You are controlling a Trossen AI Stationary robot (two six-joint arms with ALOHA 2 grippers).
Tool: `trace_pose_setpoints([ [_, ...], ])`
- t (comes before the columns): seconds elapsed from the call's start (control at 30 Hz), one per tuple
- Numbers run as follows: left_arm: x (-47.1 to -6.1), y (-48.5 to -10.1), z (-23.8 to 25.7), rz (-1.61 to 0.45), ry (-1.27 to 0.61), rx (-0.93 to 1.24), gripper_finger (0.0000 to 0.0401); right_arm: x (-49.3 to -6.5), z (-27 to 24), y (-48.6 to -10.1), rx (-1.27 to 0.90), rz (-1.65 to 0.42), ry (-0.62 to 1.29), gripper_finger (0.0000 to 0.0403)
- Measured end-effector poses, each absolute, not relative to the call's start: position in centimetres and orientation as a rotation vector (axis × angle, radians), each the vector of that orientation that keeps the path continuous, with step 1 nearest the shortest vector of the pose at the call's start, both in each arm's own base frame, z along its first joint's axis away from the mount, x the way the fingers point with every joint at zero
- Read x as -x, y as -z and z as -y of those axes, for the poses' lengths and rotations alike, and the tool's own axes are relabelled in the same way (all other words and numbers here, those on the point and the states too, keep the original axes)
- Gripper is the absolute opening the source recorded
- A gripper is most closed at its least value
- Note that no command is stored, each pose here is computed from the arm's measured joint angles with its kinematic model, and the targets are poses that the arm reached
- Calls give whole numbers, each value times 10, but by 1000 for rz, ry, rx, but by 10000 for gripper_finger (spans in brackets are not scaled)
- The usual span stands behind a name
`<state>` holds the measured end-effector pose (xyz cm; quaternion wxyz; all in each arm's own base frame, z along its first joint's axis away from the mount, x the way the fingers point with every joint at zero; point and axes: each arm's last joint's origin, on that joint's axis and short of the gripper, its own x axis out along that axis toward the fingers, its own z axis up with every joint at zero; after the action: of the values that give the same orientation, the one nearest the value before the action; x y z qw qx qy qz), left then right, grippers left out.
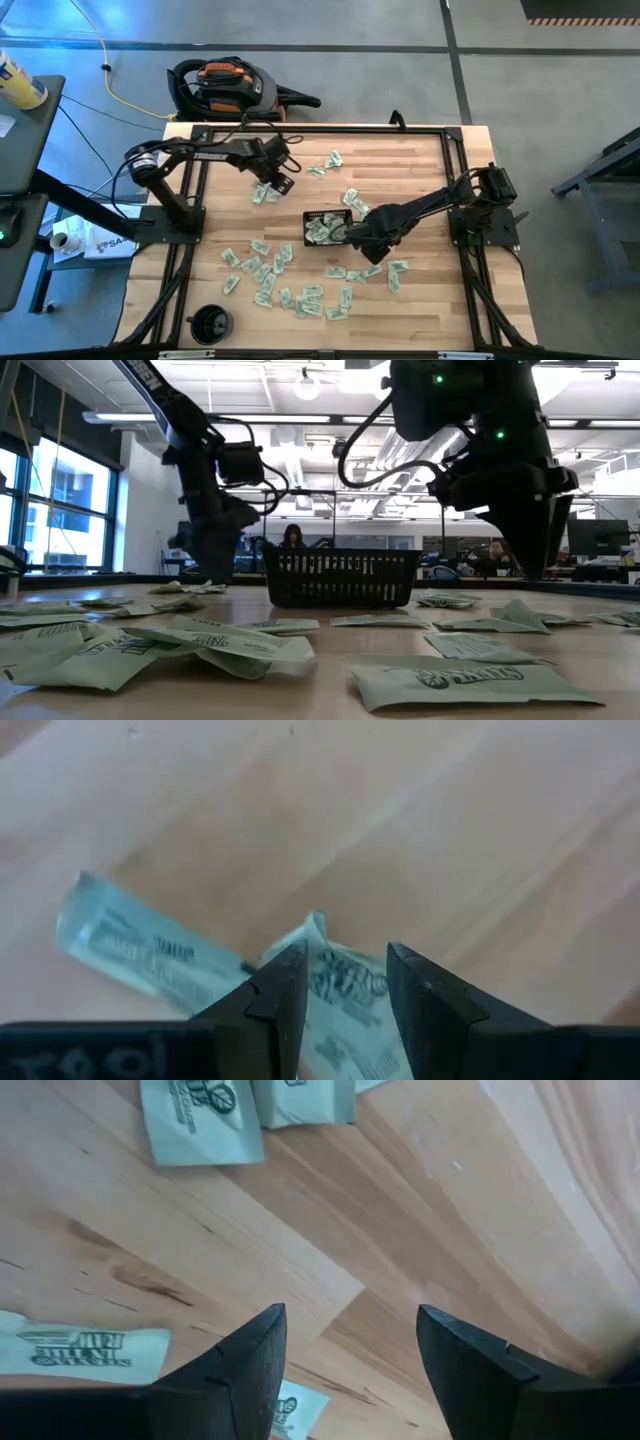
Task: Pick and place Stevia / Truvia into bins
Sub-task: Put the green stevia packet into the black basket
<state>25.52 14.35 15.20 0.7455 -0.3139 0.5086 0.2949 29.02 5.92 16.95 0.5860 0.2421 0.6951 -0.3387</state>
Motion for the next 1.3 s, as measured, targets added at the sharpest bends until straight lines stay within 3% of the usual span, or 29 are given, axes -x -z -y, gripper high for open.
trace_pose_setpoints([
  [0.37, -259, -132, -145, -1201, -640, 670, 159, -291, -59, -169, -563, -1591, 810, 216],
  [0.63, -265, -142, -150, -1205, -624, 620, 23, -292, -58, -169, -553, -1582, 817, 215],
  [0.87, -286, -176, -157, -1141, -543, 587, 41, -292, -61, -170, -532, -1558, 814, 214],
  [1.03, -306, -220, -138, -1008, -319, 498, 20, -288, -74, -176, -522, -1492, 827, 205],
  [1.17, -325, -244, -106, -878, -12, 411, 22, -278, -82, -191, -625, -1342, 995, 198],
  [1.3, -344, -249, -68, -818, 104, 318, 22, -266, -84, -213, -749, -1162, 1118, 195],
])
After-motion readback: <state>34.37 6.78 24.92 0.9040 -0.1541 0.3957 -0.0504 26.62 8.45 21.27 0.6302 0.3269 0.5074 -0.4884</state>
